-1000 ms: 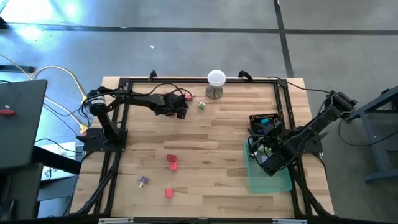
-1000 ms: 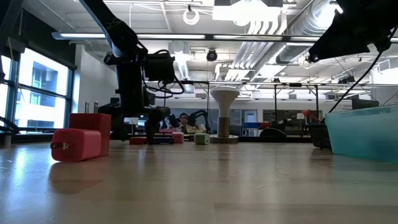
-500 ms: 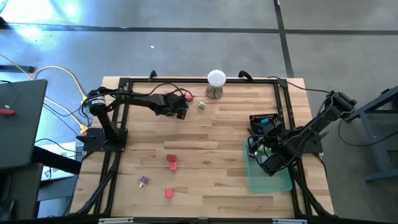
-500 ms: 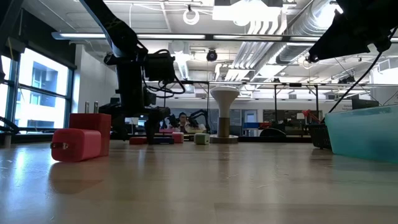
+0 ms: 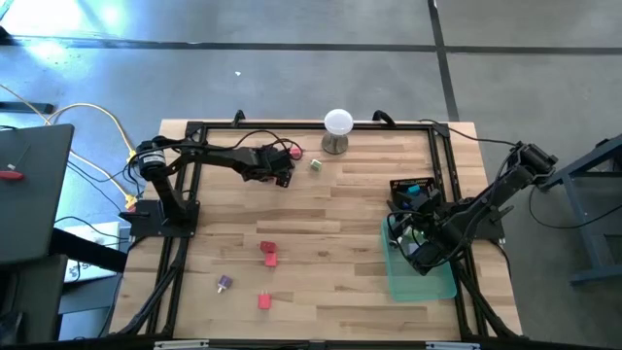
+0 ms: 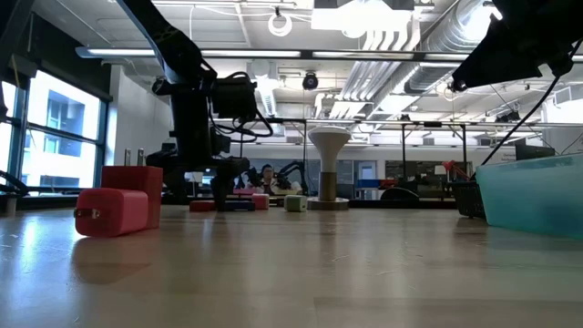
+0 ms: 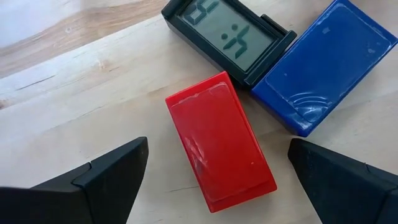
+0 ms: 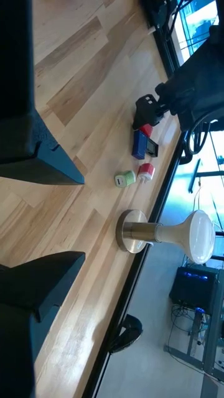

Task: Pick & Place Office items
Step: Put the red digital clock into the black basket

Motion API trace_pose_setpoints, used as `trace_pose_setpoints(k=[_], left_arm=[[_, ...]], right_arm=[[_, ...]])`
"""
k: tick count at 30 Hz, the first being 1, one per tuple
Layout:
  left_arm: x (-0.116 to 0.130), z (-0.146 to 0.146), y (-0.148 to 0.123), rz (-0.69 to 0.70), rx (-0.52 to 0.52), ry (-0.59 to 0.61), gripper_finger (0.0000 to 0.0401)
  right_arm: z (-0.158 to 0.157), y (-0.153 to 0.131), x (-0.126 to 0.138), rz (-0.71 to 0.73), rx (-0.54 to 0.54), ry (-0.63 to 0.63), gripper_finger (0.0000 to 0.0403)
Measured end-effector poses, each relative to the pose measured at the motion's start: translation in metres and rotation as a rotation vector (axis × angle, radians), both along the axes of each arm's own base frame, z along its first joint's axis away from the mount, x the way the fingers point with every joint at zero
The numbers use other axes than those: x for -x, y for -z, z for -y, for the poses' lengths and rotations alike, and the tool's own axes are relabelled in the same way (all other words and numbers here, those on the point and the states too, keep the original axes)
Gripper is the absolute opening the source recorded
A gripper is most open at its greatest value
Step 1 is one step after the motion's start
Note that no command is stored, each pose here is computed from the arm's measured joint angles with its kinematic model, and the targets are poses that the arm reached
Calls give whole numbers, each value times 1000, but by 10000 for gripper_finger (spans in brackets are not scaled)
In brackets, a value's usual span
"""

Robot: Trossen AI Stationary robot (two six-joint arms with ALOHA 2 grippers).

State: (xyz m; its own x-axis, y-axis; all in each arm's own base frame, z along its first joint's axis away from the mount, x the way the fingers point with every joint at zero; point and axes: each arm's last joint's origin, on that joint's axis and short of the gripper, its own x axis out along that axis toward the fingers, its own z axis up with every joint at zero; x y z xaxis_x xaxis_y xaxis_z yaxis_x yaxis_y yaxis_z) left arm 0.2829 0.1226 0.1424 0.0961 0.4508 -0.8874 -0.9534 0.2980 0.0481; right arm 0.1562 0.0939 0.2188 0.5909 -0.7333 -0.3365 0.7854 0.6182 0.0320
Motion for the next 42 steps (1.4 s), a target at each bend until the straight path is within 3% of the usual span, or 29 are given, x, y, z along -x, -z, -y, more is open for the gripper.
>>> trace_pose_setpoints(k=[42], left_arm=[[0, -1, 0, -21, -49, -6, 385]], right_arm=[[0, 0, 0, -4, -5, 1, 172]])
